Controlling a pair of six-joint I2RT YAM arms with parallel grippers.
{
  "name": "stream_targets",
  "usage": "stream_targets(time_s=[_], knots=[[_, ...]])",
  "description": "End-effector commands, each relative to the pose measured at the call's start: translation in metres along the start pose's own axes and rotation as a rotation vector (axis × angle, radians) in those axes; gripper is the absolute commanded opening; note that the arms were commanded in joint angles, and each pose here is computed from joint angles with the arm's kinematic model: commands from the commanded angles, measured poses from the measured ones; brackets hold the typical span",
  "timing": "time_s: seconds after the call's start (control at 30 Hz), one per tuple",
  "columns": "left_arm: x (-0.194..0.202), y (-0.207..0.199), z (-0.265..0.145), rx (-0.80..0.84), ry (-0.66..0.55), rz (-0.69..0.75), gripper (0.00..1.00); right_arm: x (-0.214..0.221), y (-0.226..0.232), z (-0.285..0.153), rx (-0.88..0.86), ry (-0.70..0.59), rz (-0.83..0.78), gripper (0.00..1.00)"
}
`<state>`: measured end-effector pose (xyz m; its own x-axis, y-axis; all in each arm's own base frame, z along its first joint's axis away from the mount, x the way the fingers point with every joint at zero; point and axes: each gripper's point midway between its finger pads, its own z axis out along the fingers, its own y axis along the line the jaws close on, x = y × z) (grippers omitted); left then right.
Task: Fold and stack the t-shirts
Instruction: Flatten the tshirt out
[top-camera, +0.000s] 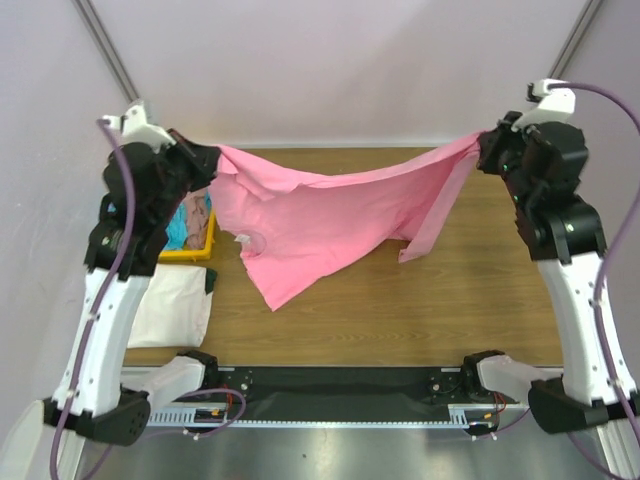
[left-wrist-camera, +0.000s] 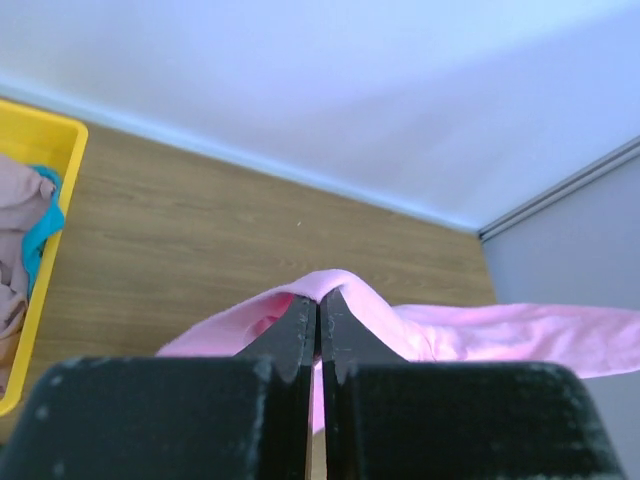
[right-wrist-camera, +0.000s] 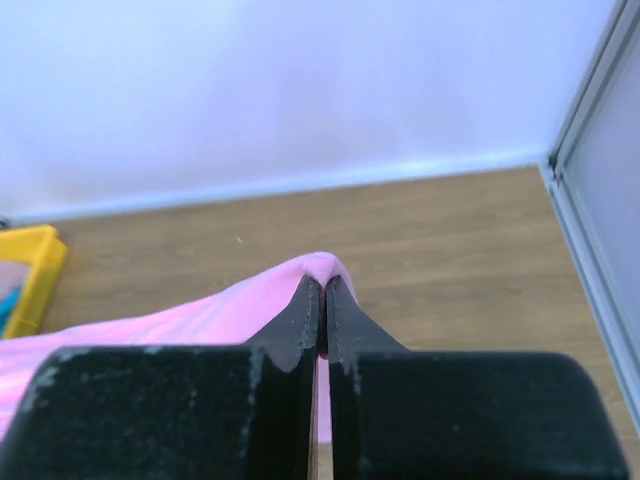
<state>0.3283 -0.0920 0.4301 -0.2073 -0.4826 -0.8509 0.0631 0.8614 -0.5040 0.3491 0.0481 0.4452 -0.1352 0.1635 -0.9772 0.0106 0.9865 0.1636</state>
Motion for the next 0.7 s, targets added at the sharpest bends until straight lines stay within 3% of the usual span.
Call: stream_targets(time_s=[0.0, 0.3, 0.47, 0.67], knots=[[-0.043, -0.013, -0.041, 0.038, -0.127, -0.005, 0.0, -0.043, 0.006, -0.046, -0.069, -0.126, 0.005, 0.0], [-0.106, -0.037, -0.144, 0.136, -0.317, 0.067, 0.0, -0.083, 0.006, -0.146, -0.157, -0.264, 0.021, 0.0], [-0.141, -0.057, -0.197, 0.203, -0.396, 0.096, 0.0, -0.092, 0.0, -0.182, -0.165, -0.271, 0.013, 0.0], [-0.149, -0.068, -0.211, 0.232, -0.367, 0.062, 0.0, -0.099, -0.018, -0.211, -0.078, -0.294, -0.002, 0.0]])
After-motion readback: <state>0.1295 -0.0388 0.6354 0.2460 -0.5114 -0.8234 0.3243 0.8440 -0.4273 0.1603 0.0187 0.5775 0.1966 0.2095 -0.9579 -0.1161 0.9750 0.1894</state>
